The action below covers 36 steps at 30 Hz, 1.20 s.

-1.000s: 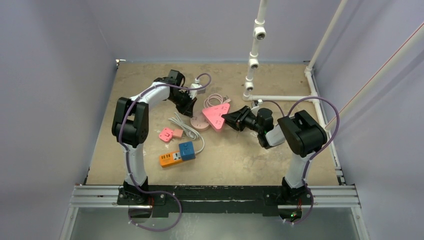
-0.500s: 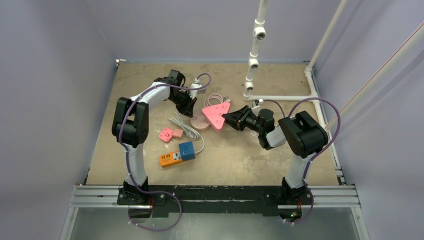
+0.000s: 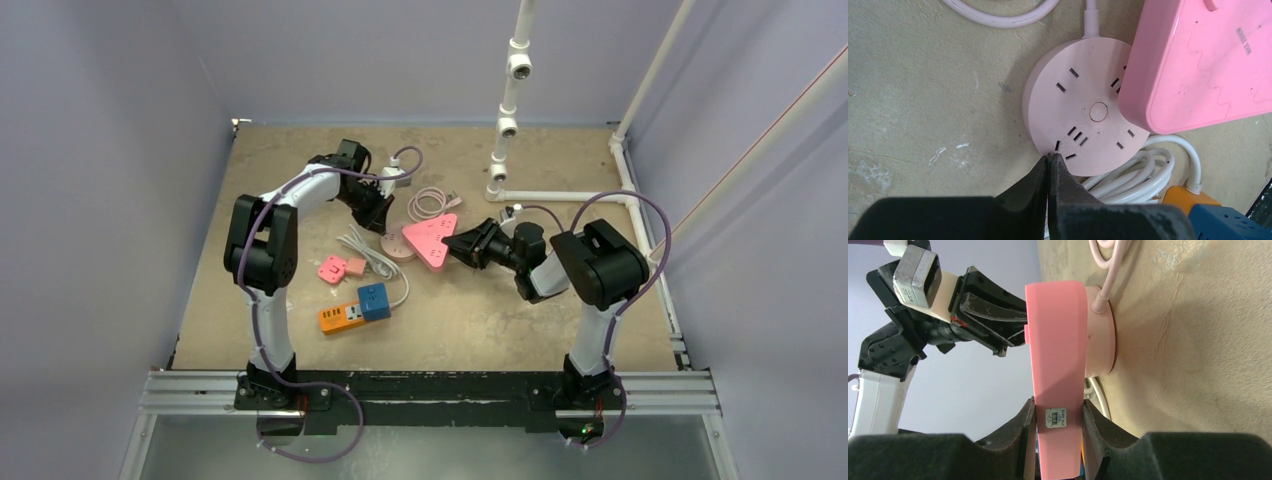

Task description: Insert the plug

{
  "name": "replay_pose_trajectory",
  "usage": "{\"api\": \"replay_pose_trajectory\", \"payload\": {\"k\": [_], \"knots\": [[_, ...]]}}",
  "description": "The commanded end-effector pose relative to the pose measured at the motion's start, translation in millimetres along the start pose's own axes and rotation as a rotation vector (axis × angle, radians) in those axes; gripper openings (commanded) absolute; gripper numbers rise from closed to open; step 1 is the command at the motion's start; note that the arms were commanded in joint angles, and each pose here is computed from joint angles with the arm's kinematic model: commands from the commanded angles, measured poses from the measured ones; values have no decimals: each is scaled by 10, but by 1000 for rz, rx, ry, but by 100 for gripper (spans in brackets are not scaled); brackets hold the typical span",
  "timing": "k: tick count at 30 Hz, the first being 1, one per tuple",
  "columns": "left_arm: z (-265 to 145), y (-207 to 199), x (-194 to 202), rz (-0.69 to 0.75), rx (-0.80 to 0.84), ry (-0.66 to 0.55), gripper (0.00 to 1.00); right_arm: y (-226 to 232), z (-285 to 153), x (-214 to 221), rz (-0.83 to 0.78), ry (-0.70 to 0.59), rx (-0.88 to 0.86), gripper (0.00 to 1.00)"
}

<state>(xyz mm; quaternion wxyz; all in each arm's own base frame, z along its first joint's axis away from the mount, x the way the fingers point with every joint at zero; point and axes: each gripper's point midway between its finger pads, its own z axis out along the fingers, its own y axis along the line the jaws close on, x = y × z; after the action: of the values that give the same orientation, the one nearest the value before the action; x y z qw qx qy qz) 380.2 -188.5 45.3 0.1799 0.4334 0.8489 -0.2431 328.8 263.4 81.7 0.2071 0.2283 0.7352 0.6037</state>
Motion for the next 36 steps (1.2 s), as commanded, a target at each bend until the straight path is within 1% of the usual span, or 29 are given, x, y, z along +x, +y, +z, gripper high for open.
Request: {"api": "replay_pose_trajectory", "payload": {"k": [1,12,25,29,36], "knots": [[86,61,219,-12,-35,90,0,128,18,23,-58,12,-63,0],[74,69,214,-10,-39,93,0,93,3,38,-65,20,-43,0],[75,78,215,-8,-39,99,0,65,-49,-86,-65,-38,-24,0],[76,73,216,-11,-36,100,0,92,-93,-112,-54,-57,-46,0],[72,69,220,-11,-35,103,0,88,-90,-98,-40,-50,-65,0]]}}
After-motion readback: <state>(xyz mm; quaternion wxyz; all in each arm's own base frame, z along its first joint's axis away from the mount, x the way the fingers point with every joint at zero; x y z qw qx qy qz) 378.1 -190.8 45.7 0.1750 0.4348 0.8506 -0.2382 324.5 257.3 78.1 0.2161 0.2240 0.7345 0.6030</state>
